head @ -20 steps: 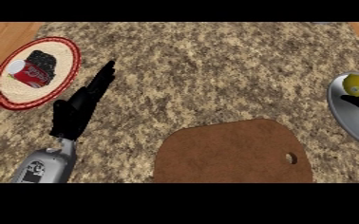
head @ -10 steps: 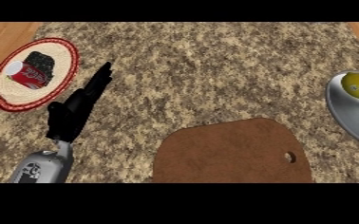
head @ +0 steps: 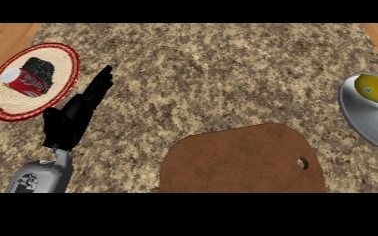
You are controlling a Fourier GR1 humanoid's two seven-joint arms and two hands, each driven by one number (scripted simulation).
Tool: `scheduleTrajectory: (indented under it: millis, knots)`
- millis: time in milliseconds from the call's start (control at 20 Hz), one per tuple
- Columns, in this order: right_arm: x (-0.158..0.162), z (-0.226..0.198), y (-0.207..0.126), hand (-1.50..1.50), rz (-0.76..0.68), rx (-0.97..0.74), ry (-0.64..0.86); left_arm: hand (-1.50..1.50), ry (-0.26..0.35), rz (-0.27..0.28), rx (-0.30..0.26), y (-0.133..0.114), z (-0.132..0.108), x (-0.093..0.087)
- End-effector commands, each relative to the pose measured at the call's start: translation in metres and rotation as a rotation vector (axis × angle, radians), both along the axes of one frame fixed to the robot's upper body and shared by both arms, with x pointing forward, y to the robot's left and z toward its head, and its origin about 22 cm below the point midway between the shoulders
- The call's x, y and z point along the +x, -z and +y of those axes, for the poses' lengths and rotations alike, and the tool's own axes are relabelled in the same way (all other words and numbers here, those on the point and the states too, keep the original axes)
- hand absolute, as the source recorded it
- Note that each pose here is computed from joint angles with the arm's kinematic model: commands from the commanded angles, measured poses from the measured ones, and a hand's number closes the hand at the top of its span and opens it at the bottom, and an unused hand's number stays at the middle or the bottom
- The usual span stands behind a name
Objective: Pick the lemon from the cutting board and place it in the pan
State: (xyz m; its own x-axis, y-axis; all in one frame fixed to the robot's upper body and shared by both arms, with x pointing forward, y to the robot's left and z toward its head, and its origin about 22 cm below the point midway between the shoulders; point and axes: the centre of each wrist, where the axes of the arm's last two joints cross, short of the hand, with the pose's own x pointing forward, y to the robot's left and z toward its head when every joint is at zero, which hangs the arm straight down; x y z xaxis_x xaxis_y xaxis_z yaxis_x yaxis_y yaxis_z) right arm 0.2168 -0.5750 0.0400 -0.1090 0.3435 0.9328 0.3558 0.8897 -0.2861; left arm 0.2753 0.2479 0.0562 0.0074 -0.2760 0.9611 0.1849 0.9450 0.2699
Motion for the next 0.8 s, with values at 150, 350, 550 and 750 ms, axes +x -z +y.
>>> scheduleTrajectory:
  millis: [150,350,550,750]
  knots:
    - [-0.051,-0.008,0.029,-1.50,-0.116,0.077,-0.092,0.00,-0.008,0.000,-0.002,0.009,-0.009,-0.007]
    - [-0.048,-0.017,0.010,-1.50,-0.102,0.057,-0.124,0.00,-0.013,0.007,0.008,0.006,-0.008,-0.008]
    - [-0.076,-0.012,0.038,-1.50,-0.103,0.068,-0.130,0.00,-0.025,0.007,0.005,0.006,0.004,-0.005]
    - [-0.090,-0.013,0.043,-1.50,-0.111,0.044,-0.111,0.00,-0.014,0.014,0.004,0.006,-0.003,-0.009]
